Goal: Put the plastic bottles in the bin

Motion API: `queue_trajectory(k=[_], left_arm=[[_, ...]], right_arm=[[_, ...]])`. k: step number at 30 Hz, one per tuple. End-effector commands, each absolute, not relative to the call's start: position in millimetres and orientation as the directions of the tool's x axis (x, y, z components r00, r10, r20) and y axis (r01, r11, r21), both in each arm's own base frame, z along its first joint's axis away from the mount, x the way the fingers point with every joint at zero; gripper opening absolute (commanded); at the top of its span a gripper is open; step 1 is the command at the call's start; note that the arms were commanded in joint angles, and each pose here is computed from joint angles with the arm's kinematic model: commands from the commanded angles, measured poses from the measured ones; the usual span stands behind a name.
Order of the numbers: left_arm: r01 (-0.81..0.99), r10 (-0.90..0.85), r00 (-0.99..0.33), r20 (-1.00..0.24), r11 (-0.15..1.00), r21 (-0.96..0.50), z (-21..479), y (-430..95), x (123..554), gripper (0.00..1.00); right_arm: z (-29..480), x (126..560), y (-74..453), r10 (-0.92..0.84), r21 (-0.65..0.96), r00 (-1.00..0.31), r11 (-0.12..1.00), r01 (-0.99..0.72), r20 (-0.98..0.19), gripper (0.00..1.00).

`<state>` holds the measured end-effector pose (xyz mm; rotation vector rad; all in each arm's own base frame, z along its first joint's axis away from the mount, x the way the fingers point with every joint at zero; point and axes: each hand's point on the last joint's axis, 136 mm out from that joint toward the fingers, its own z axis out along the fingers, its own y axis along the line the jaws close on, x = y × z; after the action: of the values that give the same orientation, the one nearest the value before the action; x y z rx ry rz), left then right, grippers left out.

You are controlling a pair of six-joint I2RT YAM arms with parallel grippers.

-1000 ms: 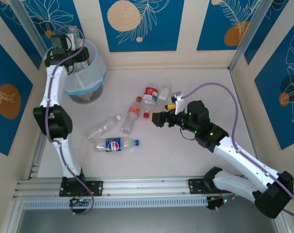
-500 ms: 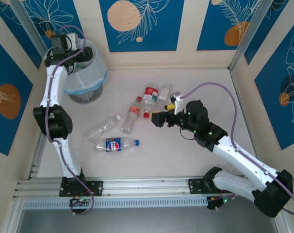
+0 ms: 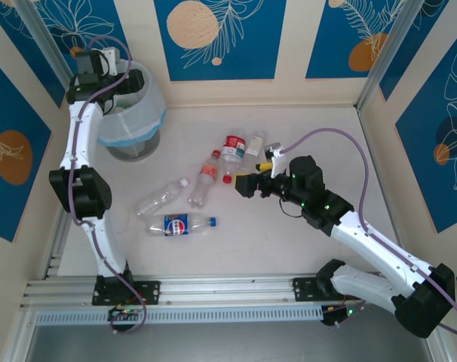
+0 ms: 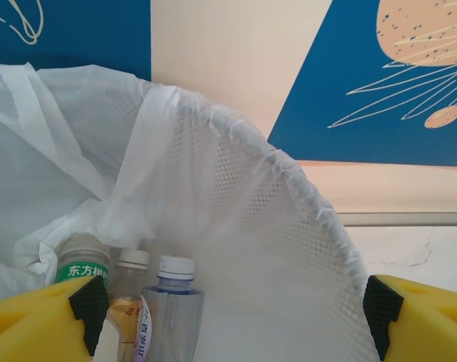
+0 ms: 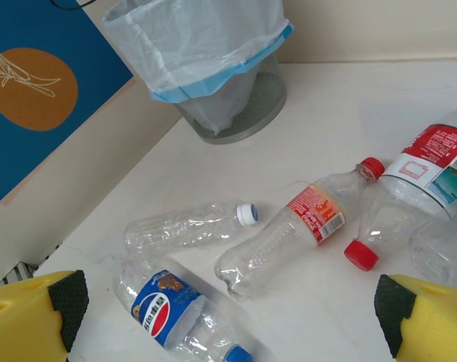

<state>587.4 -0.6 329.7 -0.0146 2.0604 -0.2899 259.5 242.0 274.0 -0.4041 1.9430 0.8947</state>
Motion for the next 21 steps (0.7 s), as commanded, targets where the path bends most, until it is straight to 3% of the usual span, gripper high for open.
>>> queue_trajectory(k=[1,5,12,18,21], left_arm=[[0.152,-0.119,-0.438,-0.891,0.967,-0.204,361.2,-14.0,571.7,0.91],[0.166,-0.105,-0.407,-0.907,0.968,-0.187,373.2,-25.7,559.5,0.99],[0.174,-0.064,-0.345,-0.936,0.976,-0.131,391.1,-51.1,531.2,0.99],[0.217,-0.194,-0.343,-0.919,0.936,-0.279,404.5,-87.0,501.1,0.99],[0.241,-0.185,-0.357,-0.916,0.929,-0.282,398.8,-116.4,480.8,0.99]], right_arm=[[268.1,257.8,244.0,0.066,0.428,-0.533,0.682,-0.593,-0.843,0.99],[267.4,260.6,244.2,0.075,0.429,-0.529,0.686,-0.588,-0.845,1.00],[268.0,261.7,247.6,0.081,0.433,-0.523,0.674,-0.598,-0.848,1.00],[267.4,266.6,247.0,0.109,0.443,-0.517,0.680,-0.584,-0.849,1.00],[272.1,274.4,243.4,0.161,0.470,-0.517,0.691,-0.549,-0.841,1.00]])
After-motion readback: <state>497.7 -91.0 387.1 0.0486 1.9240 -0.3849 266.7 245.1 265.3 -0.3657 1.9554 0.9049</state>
